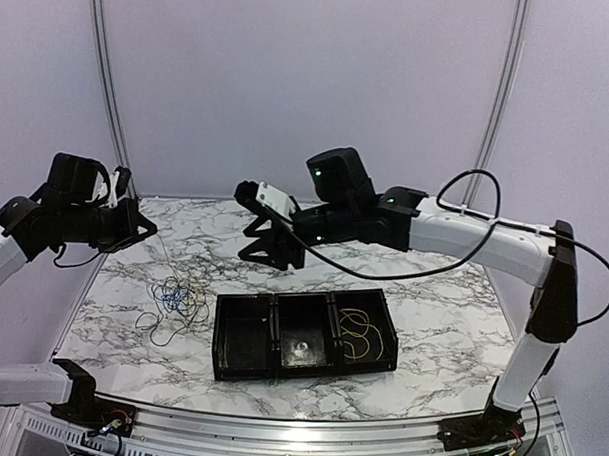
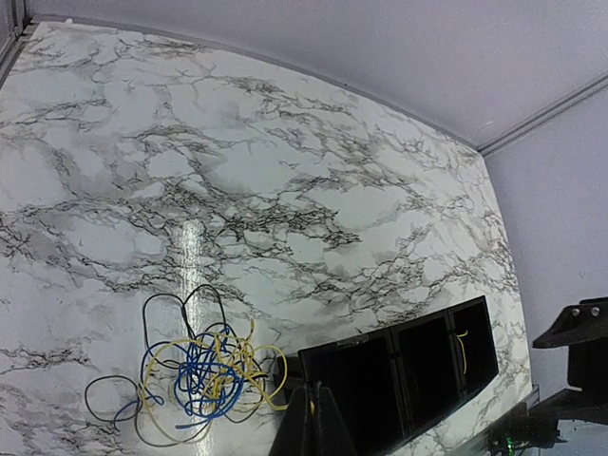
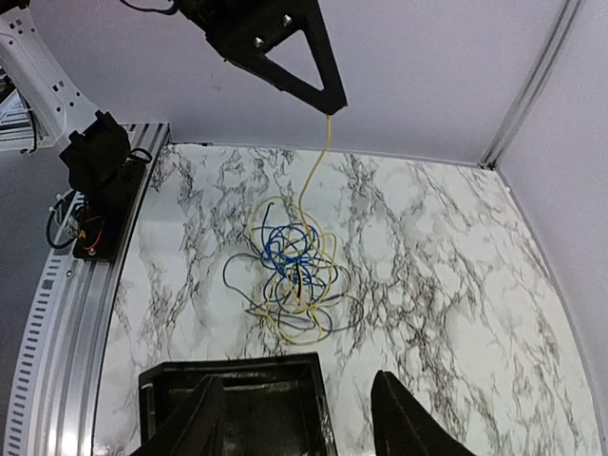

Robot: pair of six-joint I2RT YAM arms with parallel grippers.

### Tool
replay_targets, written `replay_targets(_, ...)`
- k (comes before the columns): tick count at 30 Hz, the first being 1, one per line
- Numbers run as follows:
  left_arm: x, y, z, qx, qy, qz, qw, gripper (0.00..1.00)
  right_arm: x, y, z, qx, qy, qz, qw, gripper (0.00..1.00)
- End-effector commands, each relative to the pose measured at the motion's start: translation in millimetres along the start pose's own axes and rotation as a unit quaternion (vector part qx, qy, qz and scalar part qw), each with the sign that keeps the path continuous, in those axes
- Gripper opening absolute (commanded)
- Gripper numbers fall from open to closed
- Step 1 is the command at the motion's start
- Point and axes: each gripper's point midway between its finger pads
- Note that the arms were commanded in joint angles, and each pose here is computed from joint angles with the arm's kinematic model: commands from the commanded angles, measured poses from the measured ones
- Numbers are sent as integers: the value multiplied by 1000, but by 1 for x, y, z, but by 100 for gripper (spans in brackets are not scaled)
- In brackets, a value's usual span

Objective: Untangle the cables

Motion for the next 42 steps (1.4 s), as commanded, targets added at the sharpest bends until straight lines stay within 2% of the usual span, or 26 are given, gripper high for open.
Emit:
replay_targets(1, -30, -20, 3, 33, -15, -44, 998, 0, 46, -3, 41, 39, -60, 20, 997, 55)
replay_targets(6, -51, -29, 6, 27, -36, -69, 997, 0, 96, 1, 48, 61, -76, 46, 994, 61)
replay_targets(11, -65, -37, 7, 19, -45, -90, 995, 0, 127, 6, 56, 74, -102, 54, 991, 65)
replay_targets(16, -70, -41, 7, 15, -47, -100, 994, 0, 151, 14, 72, 66, -128, 45, 989, 62)
replay_targets(19, -73, -43, 8, 14, -50, -105, 993, 0, 159, 7, 78, 83, -138, 18, 987, 51)
replay_targets(22, -75, -43, 9, 13, -54, -104, 993, 0, 162, -6, 78, 91, -140, -15, 986, 23)
replay_targets(24, -74, -41, 9, 12, -57, -100, 993, 0, 161, -16, 78, 91, -138, -40, 985, 0)
replay_targets(25, -73, -39, 10, 12, -59, -95, 994, 0, 161, -19, 78, 92, -136, -49, 985, 0)
replay_targets(27, -67, -25, 9, 7, -68, -70, 995, 30, 158, -22, 83, 89, -142, -57, 984, 0)
replay_targets(29, -64, -6, 6, 1, -88, -44, 995, 51, 150, -24, 95, 86, -157, -57, 982, 0)
replay_targets(30, -65, 3, 5, 1, -101, -33, 994, 57, 146, -25, 100, 85, -162, -58, 981, 0)
replay_targets(32, -73, 18, 2, 4, -132, -22, 991, 64, 137, -30, 112, 80, -173, -66, 979, 0)
replay_targets(35, -71, 29, -8, 5, -147, -33, 989, 68, 118, -37, 140, 50, -215, -85, 972, 0)
replay_targets(42, -26, 42, -33, -36, -116, -68, 990, 70, 84, -51, 187, 25, -272, -120, 954, 0)
Point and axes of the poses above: each gripper's point midway between its finger pads, its own x axis out along the fingers, its own y axis along the line the jaws close on, z = x × y, and after that the axes turned 10 degrees about -x, right-handed
